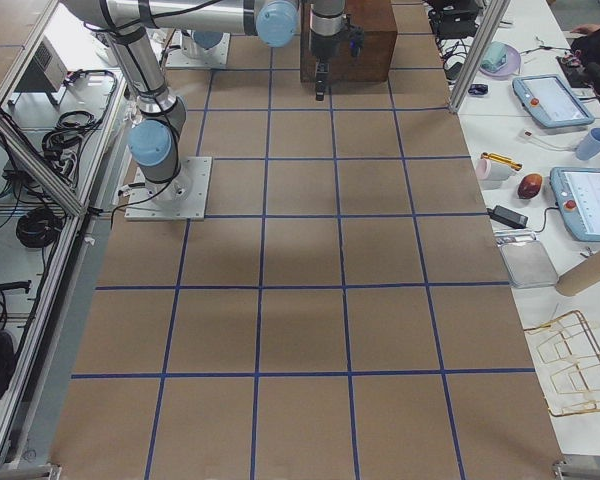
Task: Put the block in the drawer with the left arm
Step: 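Hook the left gripper onto the white drawer handle, then pull the drawer open by its handle with the left gripper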
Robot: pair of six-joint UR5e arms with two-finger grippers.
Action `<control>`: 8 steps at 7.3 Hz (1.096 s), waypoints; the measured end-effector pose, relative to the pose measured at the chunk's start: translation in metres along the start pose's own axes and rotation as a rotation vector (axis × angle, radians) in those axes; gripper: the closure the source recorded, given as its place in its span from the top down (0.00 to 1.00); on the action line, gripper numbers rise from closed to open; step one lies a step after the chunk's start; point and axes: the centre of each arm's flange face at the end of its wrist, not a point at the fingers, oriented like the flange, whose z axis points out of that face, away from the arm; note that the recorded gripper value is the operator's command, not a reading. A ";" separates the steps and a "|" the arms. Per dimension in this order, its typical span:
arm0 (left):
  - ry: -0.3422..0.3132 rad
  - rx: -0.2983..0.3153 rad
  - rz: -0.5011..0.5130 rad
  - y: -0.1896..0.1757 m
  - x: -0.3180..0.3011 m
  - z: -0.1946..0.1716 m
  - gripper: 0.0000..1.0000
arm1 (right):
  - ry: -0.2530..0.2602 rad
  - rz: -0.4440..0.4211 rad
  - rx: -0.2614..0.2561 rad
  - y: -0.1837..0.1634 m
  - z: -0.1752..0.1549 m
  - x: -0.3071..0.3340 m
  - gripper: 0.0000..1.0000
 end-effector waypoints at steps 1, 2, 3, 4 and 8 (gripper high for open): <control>-0.002 0.003 0.000 0.000 -0.002 0.005 0.98 | 0.000 0.000 0.000 0.000 0.000 0.000 1.00; -0.007 0.010 0.003 0.000 -0.004 0.012 0.97 | 0.000 0.000 0.000 0.000 0.000 0.000 1.00; -0.012 0.015 0.005 0.000 -0.006 0.016 0.90 | 0.001 0.000 0.000 0.000 0.000 0.000 1.00; -0.015 0.019 0.007 0.000 -0.006 0.017 0.89 | 0.001 0.000 0.000 0.000 0.000 0.000 1.00; -0.041 0.030 0.018 -0.001 -0.009 0.006 0.89 | 0.000 0.000 0.000 0.000 0.000 0.000 1.00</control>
